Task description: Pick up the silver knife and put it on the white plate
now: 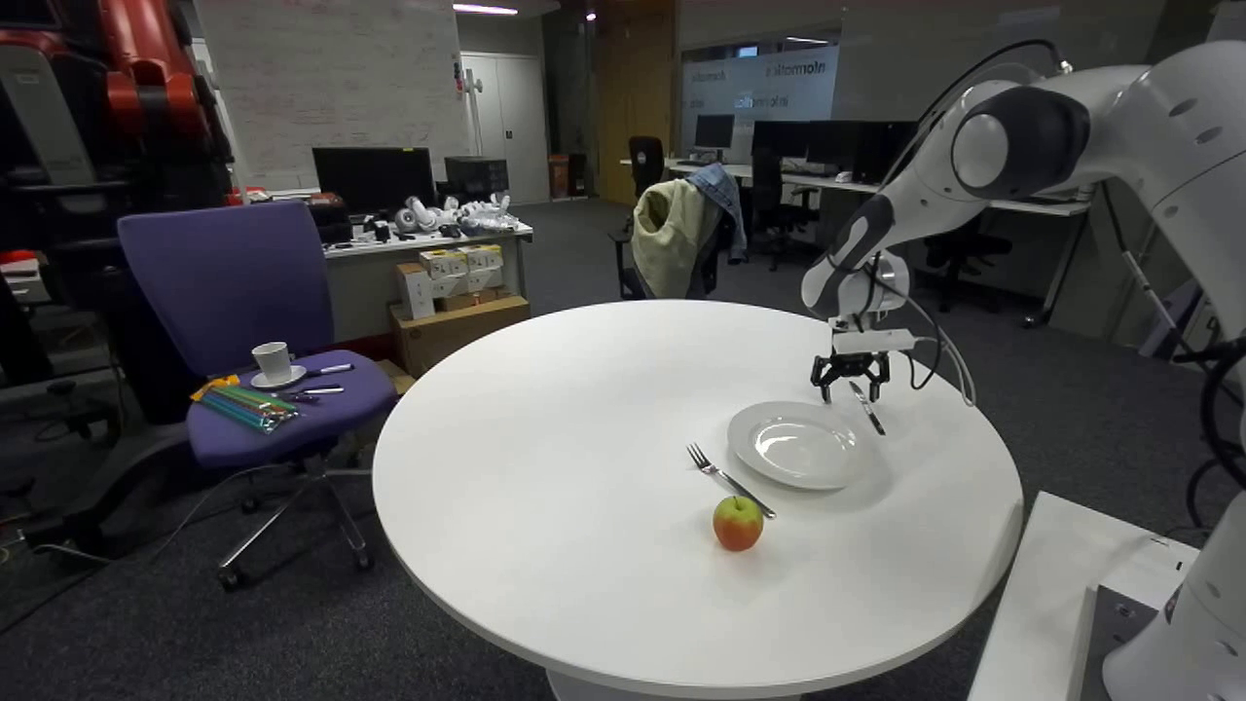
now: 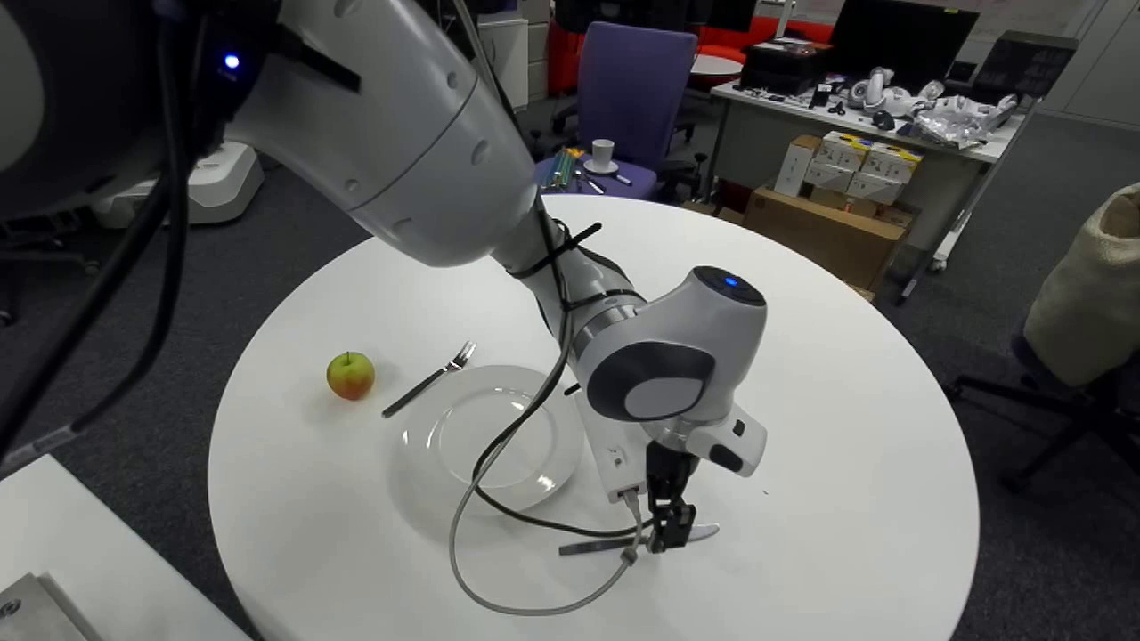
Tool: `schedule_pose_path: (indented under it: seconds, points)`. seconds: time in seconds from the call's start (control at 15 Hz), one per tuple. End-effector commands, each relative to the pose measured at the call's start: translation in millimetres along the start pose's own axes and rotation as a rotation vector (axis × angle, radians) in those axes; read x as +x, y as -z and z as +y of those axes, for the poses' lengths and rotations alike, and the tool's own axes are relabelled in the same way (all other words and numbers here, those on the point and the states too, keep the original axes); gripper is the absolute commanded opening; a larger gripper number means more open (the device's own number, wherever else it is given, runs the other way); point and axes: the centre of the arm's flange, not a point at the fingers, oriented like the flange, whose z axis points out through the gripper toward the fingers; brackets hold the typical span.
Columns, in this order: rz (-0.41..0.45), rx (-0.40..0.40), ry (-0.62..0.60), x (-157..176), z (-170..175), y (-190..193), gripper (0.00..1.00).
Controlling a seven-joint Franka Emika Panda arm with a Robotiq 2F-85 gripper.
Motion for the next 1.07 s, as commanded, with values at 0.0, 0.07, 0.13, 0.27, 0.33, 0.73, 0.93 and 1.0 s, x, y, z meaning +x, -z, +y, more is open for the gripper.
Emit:
schedule_pose_path:
  seconds: [0.0, 0.07, 0.13, 0.27, 0.33, 0.73, 0.93, 1.0]
  points:
    - [0.031, 0.028, -0.015, -22, 7, 8, 1.00]
    - [0.037, 0.029, -0.021, -23, 8, 9, 1.00]
    - [0.039, 0.032, -0.027, -24, 9, 9, 1.00]
    - [0.043, 0.039, -0.036, -28, 12, 11, 1.00]
    - [0.040, 0.047, -0.042, -30, 14, 11, 1.00]
    - [0.020, 0.097, -0.101, -39, 28, 13, 0.95]
    - [0.017, 0.115, -0.113, -42, 36, 12, 0.99]
    - [0.020, 0.121, -0.111, -43, 39, 13, 1.00]
